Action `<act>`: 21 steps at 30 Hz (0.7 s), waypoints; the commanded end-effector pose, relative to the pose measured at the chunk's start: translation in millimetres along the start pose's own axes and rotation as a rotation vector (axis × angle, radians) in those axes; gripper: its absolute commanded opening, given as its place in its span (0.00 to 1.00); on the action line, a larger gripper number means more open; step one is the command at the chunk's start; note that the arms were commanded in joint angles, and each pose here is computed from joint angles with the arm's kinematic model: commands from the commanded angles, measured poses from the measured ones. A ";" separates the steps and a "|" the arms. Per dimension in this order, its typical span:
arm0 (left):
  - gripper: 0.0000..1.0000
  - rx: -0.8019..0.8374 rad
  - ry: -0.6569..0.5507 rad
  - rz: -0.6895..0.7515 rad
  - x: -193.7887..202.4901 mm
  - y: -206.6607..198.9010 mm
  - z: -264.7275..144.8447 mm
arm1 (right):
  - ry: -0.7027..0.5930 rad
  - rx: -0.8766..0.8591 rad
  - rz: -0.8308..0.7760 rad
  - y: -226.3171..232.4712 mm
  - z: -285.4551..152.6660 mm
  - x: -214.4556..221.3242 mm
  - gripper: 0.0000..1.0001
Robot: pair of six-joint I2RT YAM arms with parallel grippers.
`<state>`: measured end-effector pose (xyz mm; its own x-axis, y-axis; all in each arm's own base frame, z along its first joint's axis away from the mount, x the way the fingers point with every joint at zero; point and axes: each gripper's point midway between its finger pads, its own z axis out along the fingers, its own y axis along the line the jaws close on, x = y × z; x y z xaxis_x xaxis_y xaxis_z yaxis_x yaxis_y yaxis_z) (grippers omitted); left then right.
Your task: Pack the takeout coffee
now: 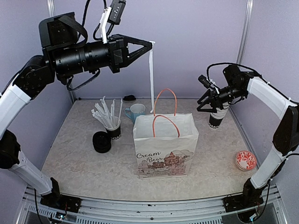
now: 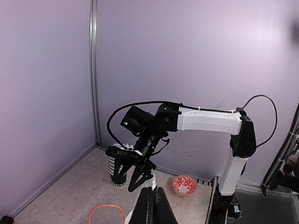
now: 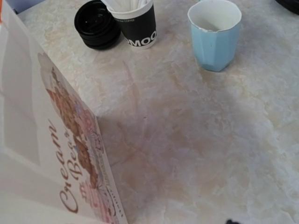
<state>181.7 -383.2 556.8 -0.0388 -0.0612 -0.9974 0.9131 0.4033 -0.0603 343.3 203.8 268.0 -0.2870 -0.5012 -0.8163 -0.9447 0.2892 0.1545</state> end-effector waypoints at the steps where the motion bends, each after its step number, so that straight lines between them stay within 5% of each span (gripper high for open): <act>1: 0.00 0.048 0.028 -0.010 28.7 -2.9 33.7 | -0.012 0.011 -0.001 2.4 -5.8 0.7 0.68; 12: 0.00 0.186 0.131 -0.146 106.9 -14.8 91.6 | -0.012 0.024 -0.016 4.3 -8.5 0.6 0.68; 21: 0.00 0.151 0.268 -0.274 181.5 5.9 82.1 | -0.010 0.010 -0.006 -0.1 -3.9 1.4 0.68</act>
<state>214.6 -479.2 372.7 -0.3412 0.1328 -0.9306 0.9147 0.2751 -0.2961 340.3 202.9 264.1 -0.2866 -0.5028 -0.8155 -0.9446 0.2906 0.1528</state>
